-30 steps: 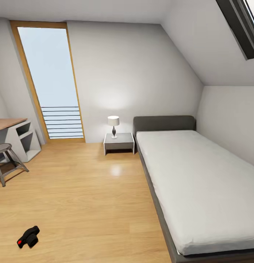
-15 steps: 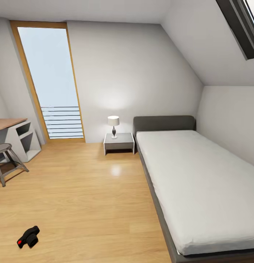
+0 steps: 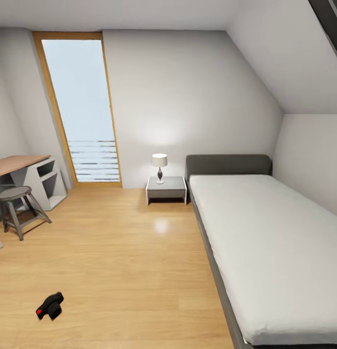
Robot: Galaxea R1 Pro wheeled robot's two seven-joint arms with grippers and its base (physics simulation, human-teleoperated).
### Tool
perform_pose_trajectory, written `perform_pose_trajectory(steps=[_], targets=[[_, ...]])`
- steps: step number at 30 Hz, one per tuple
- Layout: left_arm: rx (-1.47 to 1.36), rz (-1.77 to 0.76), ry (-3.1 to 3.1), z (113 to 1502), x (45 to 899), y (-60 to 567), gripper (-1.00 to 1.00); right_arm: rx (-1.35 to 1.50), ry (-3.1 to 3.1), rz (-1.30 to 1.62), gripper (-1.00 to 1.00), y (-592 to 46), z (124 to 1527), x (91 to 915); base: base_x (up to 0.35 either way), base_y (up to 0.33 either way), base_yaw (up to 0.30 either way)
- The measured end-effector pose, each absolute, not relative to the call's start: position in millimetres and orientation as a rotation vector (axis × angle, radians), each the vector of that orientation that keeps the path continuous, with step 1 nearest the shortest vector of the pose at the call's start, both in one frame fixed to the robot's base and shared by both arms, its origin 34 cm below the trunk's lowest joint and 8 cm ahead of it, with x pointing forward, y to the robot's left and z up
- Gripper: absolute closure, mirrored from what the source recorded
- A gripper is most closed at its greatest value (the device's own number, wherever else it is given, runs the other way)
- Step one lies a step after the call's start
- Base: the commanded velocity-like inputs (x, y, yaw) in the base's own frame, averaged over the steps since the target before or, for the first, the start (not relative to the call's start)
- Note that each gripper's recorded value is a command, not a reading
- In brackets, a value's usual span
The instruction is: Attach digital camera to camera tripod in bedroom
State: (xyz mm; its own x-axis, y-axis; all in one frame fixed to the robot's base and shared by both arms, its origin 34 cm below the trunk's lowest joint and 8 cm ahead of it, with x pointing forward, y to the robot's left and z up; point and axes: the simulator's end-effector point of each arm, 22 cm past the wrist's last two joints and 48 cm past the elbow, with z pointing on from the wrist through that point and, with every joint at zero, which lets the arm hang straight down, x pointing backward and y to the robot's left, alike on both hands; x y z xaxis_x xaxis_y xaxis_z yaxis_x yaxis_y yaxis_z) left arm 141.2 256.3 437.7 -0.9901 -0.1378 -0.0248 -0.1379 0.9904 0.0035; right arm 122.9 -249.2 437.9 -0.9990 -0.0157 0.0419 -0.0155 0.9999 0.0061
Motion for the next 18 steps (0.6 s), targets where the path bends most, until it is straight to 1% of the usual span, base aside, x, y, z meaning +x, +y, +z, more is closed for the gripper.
perform_pose_trajectory(steps=[5,18], targets=[[-0.257,0.008,3.106,437.7,141.2,256.1,-1.00,0.024,-3.100,-0.007,-1.00,-249.7,437.9,122.9,0.000,0.000,0.265],[-0.252,0.012,3.100,437.7,143.3,257.1,-1.00,0.024,-3.100,0.003,-1.00,-253.2,437.9,123.0,0.000,0.000,0.273]])
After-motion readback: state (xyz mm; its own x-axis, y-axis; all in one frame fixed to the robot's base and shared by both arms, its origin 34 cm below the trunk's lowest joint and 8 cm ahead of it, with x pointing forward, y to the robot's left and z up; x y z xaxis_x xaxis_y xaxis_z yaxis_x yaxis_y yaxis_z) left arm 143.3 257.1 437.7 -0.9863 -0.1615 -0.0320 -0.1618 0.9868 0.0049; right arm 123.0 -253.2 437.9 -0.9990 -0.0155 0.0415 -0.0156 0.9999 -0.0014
